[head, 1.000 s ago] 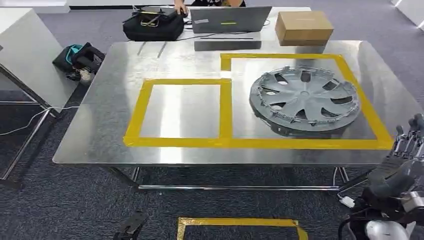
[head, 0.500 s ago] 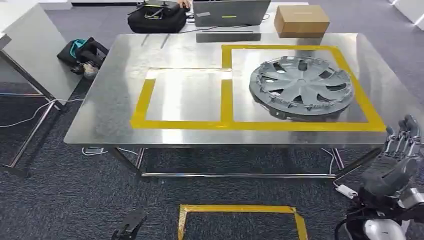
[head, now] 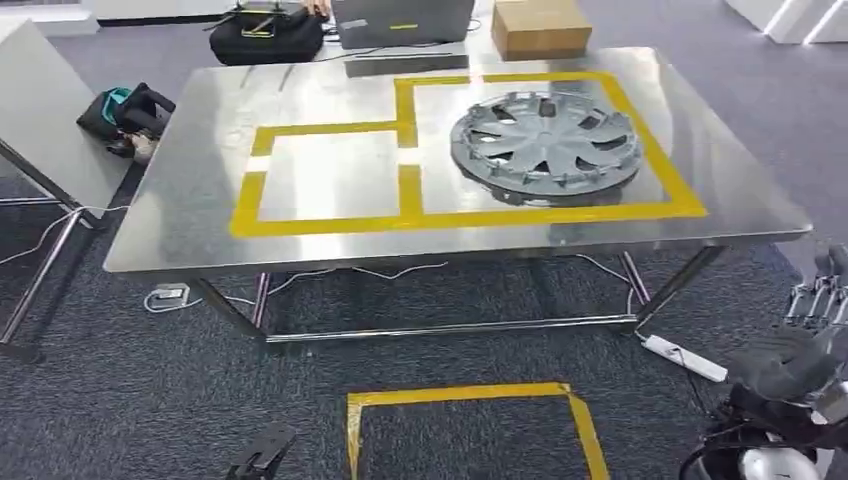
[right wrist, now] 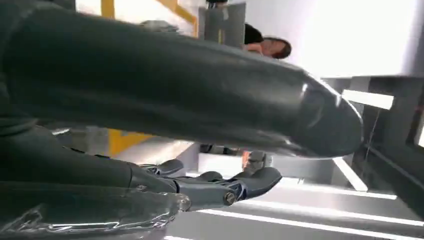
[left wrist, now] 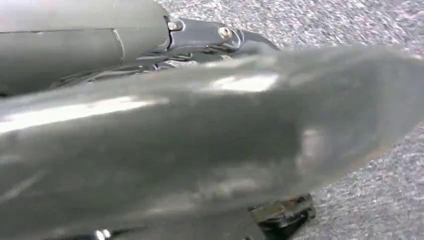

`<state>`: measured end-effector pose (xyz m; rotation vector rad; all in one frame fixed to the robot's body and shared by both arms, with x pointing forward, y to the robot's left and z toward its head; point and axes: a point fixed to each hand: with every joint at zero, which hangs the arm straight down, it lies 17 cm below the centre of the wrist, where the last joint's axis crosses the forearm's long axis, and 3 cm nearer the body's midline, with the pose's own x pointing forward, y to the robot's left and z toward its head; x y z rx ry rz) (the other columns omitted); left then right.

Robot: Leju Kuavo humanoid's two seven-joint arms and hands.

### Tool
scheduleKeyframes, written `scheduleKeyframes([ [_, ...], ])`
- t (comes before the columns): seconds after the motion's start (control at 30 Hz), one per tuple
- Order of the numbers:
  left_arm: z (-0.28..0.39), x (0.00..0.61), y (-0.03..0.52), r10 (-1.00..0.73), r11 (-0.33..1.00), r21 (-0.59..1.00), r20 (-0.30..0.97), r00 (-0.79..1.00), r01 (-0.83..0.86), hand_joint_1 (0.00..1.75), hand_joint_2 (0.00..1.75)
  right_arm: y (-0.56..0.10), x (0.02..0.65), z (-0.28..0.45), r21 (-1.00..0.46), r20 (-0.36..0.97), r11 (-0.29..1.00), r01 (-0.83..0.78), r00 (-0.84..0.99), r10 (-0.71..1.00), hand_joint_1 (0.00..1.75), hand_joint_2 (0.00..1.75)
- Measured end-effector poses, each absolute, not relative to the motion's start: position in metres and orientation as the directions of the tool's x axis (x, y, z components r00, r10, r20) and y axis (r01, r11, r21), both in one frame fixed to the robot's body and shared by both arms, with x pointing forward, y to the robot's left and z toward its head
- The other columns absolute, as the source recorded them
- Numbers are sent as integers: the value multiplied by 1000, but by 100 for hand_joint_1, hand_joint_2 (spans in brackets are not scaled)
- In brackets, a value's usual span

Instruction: Take the parts from the cabinet and place them on the table.

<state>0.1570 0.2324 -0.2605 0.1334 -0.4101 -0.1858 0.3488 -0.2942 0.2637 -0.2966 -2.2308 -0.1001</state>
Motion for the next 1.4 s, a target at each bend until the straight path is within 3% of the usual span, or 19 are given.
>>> scheduleKeyframes([
  [0.5, -260, 160, 235, -201, 974, 177, 393, 897, 141, 0, 0, -339, 341, 243, 19, 826, 936, 352, -533, 184, 0, 0],
  [0.9, -262, 151, 236, -179, 977, 177, 384, 906, 119, 0, 0, -423, 334, 153, -11, 935, 867, 497, -302, 185, 0, 0],
  [1.13, -261, 152, 238, -179, 976, 185, 390, 903, 114, 0, 0, -466, 314, 34, -275, 953, 799, 535, 42, 300, 0, 0],
  [1.23, -263, 147, 241, -138, 980, 183, 381, 914, 72, 0, 0, -485, 272, -61, -310, 944, 777, 547, 271, 187, 0, 0],
  [1.4, -265, 139, 249, -77, 982, 191, 360, 930, 8, 0, 0, -461, 178, -185, -330, 793, 772, 543, 603, -86, 0, 0],
])
